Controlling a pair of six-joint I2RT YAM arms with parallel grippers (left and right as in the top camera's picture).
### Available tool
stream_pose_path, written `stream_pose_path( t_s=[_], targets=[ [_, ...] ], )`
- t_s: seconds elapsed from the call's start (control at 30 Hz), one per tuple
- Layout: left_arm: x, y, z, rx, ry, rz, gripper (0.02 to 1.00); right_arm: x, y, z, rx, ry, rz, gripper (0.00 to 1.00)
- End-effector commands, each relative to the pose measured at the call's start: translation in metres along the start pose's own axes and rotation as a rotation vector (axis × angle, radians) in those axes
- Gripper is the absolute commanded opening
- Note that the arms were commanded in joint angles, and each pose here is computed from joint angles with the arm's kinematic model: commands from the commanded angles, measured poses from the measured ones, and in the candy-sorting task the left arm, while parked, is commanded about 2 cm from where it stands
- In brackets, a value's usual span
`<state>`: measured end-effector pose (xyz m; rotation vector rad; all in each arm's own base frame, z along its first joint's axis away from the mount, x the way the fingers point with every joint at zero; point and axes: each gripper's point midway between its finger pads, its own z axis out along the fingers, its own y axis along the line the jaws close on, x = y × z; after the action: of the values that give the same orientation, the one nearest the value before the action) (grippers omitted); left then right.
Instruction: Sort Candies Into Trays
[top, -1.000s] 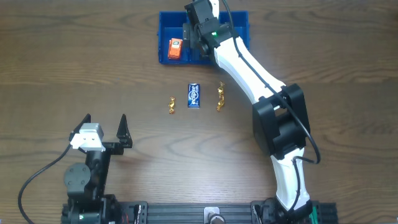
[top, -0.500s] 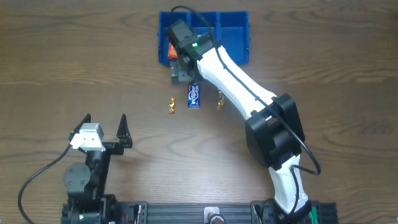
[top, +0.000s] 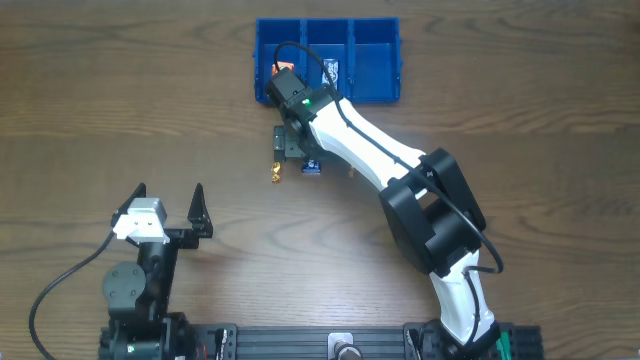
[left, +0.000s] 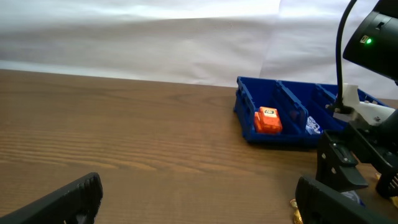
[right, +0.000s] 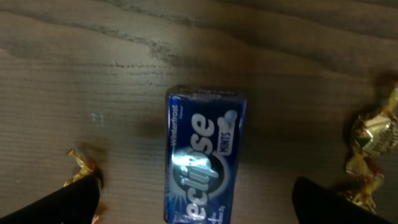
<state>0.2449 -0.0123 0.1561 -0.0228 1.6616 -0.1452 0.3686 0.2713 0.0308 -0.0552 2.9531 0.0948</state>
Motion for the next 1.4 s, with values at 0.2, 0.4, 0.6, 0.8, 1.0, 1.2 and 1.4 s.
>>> stream_pose_path(
  t_s=[0.2, 0.4, 0.6, 0.8, 1.0, 1.2, 1.4],
  targets=[
    [0.017, -0.005, 0.000, 0.031, 0.058, -0.019, 0.998, 0.007, -0.006, 0.025, 0.042, 0.029, 0.010, 0.967],
    [0.017, -0.005, 0.000, 0.031, 0.058, -0.019, 0.998, 0.006, -0.005, 0.026, 0.038, 0.024, 0.010, 0.733],
    [0.017, -0.005, 0.000, 0.031, 0.058, -0.019, 0.998, 0.006, -0.007, 0.029, 0.043, 0.028, 0.015, 0.470],
    [0.017, -0.005, 0.000, 0.031, 0.058, -0.019, 0.998, 0.004, -0.009, 0.029, 0.053, 0.020, 0.015, 0.283],
    [0.017, -0.005, 0.000, 0.031, 0.058, -0.019, 0.996, -0.019, -0.009, -0.002, 0.068, -0.073, 0.019, 0.248],
    [0.017, -0.005, 0.000, 0.031, 0.058, -0.019, 0.998, -0.082, -0.007, -0.114, 0.096, -0.340, -0.003, 0.255],
    [0.017, -0.005, 0.000, 0.031, 0.058, -0.019, 0.998, -0.142, -0.027, -0.185, 0.111, -0.562, 0.038, 0.277]
  ],
)
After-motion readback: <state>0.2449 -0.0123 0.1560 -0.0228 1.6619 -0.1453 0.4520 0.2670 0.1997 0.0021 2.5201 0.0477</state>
